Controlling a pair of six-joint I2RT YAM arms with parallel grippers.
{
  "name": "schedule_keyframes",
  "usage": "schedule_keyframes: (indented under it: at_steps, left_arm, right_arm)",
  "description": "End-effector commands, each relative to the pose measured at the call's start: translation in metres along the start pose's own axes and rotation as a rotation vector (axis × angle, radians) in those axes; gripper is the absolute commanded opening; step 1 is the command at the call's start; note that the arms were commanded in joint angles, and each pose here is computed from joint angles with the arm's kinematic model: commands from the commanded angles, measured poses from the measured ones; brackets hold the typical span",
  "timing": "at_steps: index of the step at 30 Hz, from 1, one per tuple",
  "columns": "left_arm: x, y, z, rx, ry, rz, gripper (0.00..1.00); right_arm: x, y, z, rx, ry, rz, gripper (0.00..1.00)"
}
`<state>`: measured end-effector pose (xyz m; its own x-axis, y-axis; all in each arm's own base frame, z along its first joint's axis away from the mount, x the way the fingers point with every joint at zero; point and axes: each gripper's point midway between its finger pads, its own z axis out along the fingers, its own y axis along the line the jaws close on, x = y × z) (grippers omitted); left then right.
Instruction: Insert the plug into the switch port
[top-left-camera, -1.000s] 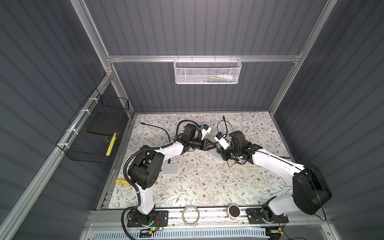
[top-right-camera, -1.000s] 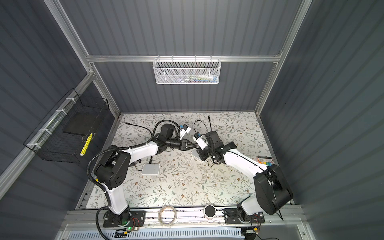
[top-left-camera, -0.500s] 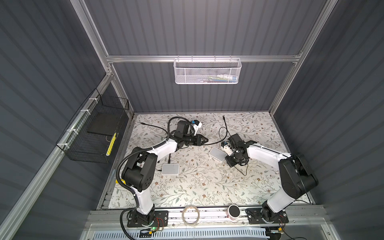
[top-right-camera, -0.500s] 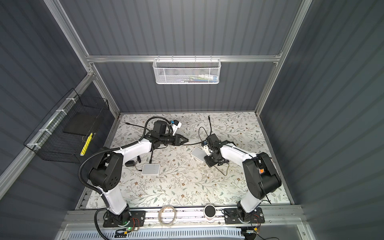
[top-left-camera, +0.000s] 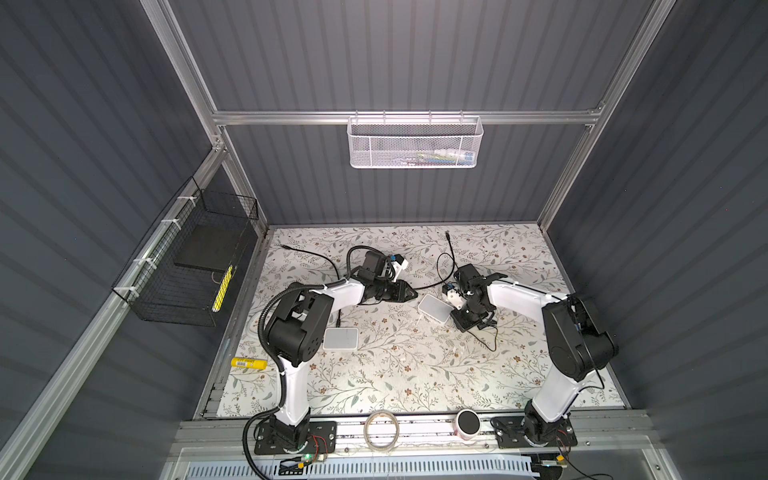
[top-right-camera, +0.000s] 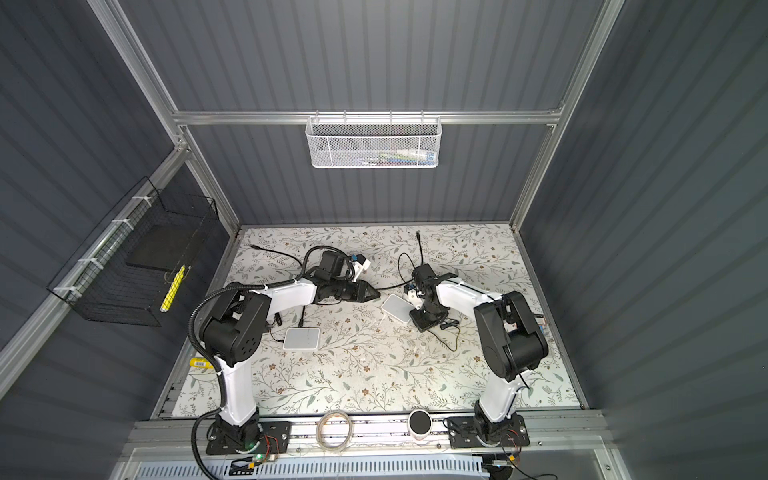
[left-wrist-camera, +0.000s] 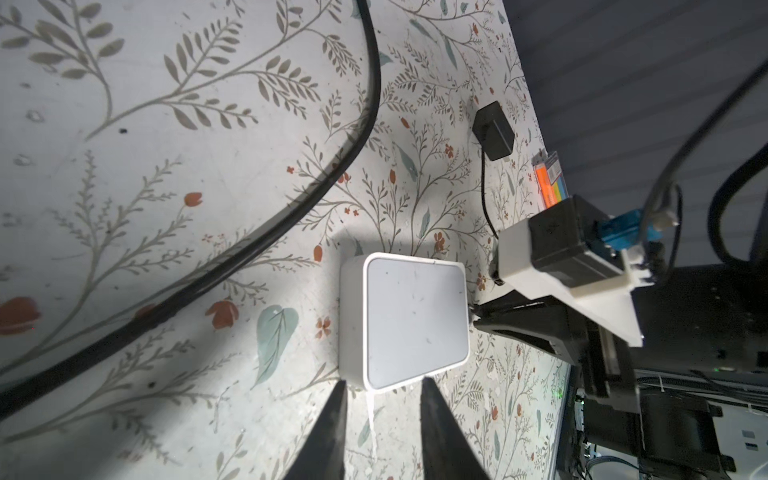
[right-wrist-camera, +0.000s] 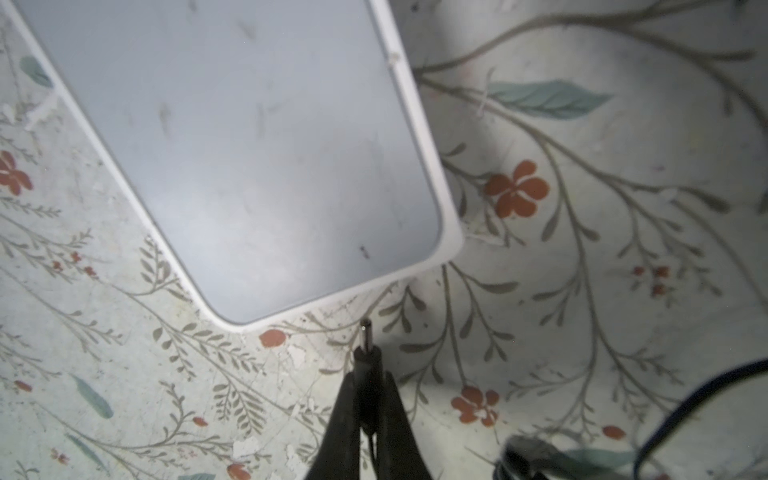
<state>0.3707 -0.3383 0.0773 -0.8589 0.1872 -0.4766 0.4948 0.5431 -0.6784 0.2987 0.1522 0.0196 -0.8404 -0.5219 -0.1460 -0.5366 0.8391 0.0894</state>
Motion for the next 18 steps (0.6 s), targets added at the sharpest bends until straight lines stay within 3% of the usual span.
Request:
schedule_keyframes:
  at_steps: [1, 11, 18]
  left_arm:
    - [-0.006, -0.009, 0.003, 0.036, 0.01, 0.035, 0.31]
    - [0.0, -0.016, 0.017, 0.082, 0.051, 0.05, 0.31]
    - [0.019, -0.001, 0.03, 0.067, 0.113, 0.038, 0.29]
  right_arm:
    - [-0.001, 0.004, 0.001, -0.025, 0.028, -0.023, 0.0]
    - [-0.002, 0.003, 0.004, -0.023, 0.042, -0.043, 0.0]
    - [-0.011, 0.002, 0.002, -0.023, 0.018, -0.042, 0.0]
